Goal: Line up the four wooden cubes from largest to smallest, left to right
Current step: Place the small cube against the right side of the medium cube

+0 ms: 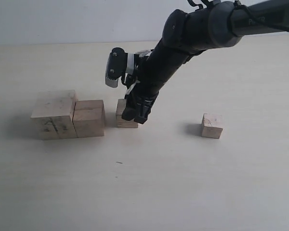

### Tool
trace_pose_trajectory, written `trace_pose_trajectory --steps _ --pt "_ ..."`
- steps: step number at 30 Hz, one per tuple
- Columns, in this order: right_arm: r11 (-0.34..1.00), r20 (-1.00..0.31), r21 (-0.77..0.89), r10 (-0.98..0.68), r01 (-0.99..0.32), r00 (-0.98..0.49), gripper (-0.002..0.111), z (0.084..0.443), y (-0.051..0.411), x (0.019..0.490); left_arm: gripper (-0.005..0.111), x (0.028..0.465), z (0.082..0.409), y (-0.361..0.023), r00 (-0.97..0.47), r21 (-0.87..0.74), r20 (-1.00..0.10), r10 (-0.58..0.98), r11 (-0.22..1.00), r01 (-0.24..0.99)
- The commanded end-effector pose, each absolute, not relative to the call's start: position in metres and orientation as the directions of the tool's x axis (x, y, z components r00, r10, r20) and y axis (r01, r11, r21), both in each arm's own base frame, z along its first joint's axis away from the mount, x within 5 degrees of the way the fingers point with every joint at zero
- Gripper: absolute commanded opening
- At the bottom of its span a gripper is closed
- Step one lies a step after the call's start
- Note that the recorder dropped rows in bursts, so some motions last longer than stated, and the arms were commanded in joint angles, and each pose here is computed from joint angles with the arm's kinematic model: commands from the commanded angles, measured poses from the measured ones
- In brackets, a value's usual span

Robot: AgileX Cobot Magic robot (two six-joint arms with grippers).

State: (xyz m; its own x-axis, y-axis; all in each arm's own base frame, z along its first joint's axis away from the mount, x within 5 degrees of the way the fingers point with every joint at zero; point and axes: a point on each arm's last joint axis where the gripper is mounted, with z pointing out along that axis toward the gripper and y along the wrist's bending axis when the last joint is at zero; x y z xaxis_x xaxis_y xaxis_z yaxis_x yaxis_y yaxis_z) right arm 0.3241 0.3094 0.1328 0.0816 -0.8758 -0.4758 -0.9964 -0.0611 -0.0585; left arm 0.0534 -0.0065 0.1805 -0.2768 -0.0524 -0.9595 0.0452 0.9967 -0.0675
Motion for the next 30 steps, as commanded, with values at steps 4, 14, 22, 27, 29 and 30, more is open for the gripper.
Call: trace_pose_trajectory --steps 4,14,22,27,29,30 --pt "-0.181 -0.491 0.005 -0.857 -0.983 0.155 0.0 0.123 0.324 0.315 0.0 0.053 0.181 -0.007 -0.267 -0.068 -0.962 -0.052 0.996 0.05" --pt "-0.247 -0.515 -0.014 -0.829 -0.969 0.218 0.0 0.121 0.332 0.308 0.0 0.053 0.181 -0.007 -0.267 -0.068 -0.962 -0.052 0.996 0.05" --pt "-0.236 -0.539 -0.041 -0.813 -0.971 0.221 0.0 0.122 0.335 0.31 0.0 0.053 0.181 -0.007 -0.267 -0.068 -0.962 -0.052 0.996 0.05" --pt "-0.225 -0.54 -0.038 -0.815 -0.974 0.209 0.0 0.122 0.335 0.31 0.0 0.053 0.181 -0.007 -0.267 -0.068 -0.962 -0.052 0.996 0.05" --pt "-0.199 -0.541 -0.032 -0.821 -0.979 0.184 0.0 0.122 0.335 0.311 0.0 0.053 0.181 -0.007 -0.267 -0.068 -0.962 -0.052 0.996 0.05" --pt "-0.181 -0.542 -0.031 -0.823 -0.983 0.169 0.0 0.122 0.336 0.312 0.0 0.053 0.181 -0.007 -0.267 -0.068 -0.962 -0.052 0.996 0.05"
